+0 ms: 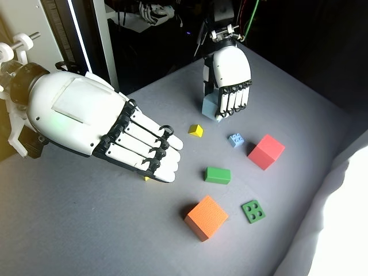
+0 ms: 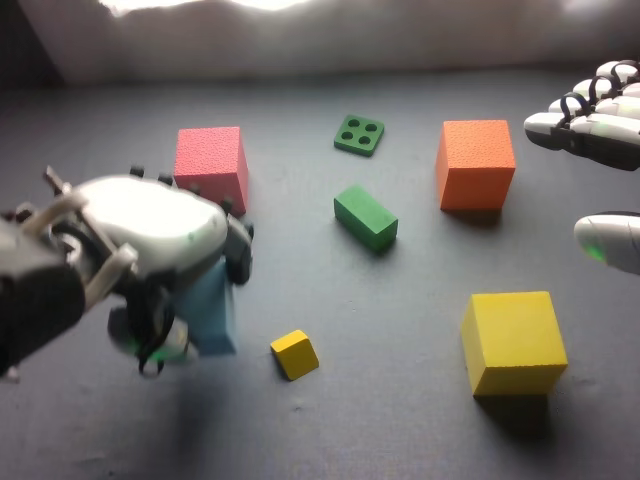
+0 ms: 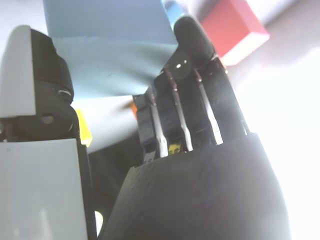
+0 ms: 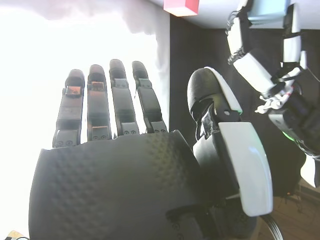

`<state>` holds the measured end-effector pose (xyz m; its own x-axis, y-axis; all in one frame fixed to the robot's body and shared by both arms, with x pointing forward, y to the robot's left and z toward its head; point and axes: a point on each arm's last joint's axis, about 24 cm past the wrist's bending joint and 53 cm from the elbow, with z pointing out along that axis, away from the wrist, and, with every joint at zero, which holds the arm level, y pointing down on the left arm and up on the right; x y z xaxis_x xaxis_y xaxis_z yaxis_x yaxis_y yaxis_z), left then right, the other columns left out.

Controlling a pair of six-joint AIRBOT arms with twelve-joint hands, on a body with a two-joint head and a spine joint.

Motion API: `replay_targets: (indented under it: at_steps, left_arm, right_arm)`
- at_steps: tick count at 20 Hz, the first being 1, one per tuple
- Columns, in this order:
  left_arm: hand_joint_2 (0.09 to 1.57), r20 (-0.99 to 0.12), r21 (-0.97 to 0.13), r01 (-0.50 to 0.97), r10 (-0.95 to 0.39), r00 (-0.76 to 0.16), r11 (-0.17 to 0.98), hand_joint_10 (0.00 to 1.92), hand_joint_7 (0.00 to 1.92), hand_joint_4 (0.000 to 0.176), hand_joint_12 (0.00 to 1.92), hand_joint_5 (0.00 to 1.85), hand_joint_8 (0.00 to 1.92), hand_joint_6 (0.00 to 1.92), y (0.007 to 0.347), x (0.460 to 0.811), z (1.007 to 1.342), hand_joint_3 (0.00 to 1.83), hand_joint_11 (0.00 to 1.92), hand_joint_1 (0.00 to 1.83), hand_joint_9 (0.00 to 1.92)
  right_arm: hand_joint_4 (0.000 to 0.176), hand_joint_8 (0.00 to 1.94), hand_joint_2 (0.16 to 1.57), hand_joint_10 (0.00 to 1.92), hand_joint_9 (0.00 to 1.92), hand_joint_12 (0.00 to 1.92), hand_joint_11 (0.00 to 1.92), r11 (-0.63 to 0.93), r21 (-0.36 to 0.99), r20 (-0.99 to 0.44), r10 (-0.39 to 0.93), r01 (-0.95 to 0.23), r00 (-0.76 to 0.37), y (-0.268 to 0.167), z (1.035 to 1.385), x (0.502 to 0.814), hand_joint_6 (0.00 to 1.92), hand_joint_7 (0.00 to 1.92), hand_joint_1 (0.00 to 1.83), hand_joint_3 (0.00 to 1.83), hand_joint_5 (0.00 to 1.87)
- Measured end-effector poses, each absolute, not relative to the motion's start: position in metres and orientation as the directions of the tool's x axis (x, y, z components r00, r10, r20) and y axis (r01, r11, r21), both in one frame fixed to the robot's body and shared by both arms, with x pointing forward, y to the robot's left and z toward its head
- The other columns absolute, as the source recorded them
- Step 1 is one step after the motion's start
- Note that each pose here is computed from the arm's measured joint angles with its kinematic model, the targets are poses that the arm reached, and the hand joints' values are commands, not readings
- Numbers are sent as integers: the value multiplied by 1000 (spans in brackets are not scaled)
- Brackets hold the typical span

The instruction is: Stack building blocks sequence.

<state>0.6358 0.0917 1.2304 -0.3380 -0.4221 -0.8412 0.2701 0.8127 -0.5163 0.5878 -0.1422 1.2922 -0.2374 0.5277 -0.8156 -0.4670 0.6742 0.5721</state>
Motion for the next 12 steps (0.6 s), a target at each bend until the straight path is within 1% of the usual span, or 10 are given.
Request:
replay_targets:
  at_steps: [3, 4, 5, 6, 8, 9, 10, 11, 12]
  left_arm:
    - [1196, -851, -509, 282, -426, -307, 814, 1518, 901, 0, 1479, 767, 1251, 1055, 93, 649, 1250, 0, 428, 1353, 683]
    - [1161, -851, -512, 288, -432, -300, 809, 1132, 927, 0, 1465, 869, 1270, 984, 91, 652, 1255, 0, 491, 1235, 714]
    - [1169, -851, -515, 295, -438, -291, 805, 1387, 928, 0, 1464, 841, 1214, 987, 90, 655, 1261, 1, 478, 1334, 722]
    - [1157, -852, -516, 307, -443, -278, 800, 1209, 947, 0, 1483, 866, 1238, 970, 90, 660, 1270, 0, 458, 1260, 706]
    - [1146, -858, -510, 317, -445, -257, 800, 1095, 955, 0, 1448, 898, 1236, 930, 90, 668, 1282, 0, 499, 1242, 741]
    - [1135, -858, -510, 318, -449, -249, 799, 1073, 956, 0, 1435, 940, 1213, 895, 91, 673, 1289, 0, 527, 1236, 761]
    - [1145, -859, -509, 319, -449, -245, 799, 1097, 936, 0, 1473, 918, 1256, 918, 92, 677, 1293, 2, 501, 1235, 737]
    - [1184, -858, -511, 320, -453, -240, 798, 1433, 887, 0, 1495, 828, 1274, 1006, 92, 682, 1297, 0, 464, 1329, 696]
    - [1163, -860, -510, 326, -456, -231, 796, 1255, 914, 0, 1497, 885, 1290, 949, 93, 688, 1303, 0, 512, 1253, 695]
  right_arm:
    - [0, 0, 1474, 1, 48, 3, 4, 675, 572, -816, 527, -467, -238, -142, 1292, 588, 0, 98, 3, 1, 111]
    - [0, 6, 1475, 10, 72, 9, 15, 674, 572, -816, 527, -467, -238, -142, 1292, 588, 8, 117, 26, 0, 132]
    - [0, 4, 1469, 9, 80, 16, 17, 674, 571, -816, 528, -467, -235, -142, 1293, 588, 4, 122, 49, 0, 132]
    - [0, 1, 1468, 4, 71, 17, 9, 674, 571, -816, 528, -467, -235, -142, 1293, 588, 2, 117, 70, 0, 129]
    - [0, 0, 1472, 0, 50, 22, 1, 675, 571, -816, 527, -467, -237, -142, 1292, 588, 0, 98, 38, 1, 120]
    - [0, 1, 1469, 0, 76, 98, 0, 675, 571, -816, 527, -467, -236, -142, 1292, 588, 0, 122, 50, 1, 147]
    - [0, 1, 1471, 0, 64, 82, 0, 675, 571, -816, 527, -467, -236, -142, 1292, 588, 0, 111, 28, 2, 138]
    - [0, 0, 1470, 0, 54, 71, 0, 675, 571, -816, 527, -467, -236, -142, 1292, 588, 0, 104, 5, 2, 129]
    - [0, 1, 1468, 4, 97, 182, 0, 675, 571, -817, 527, -468, -236, -142, 1292, 588, 2, 146, 15, 1, 171]
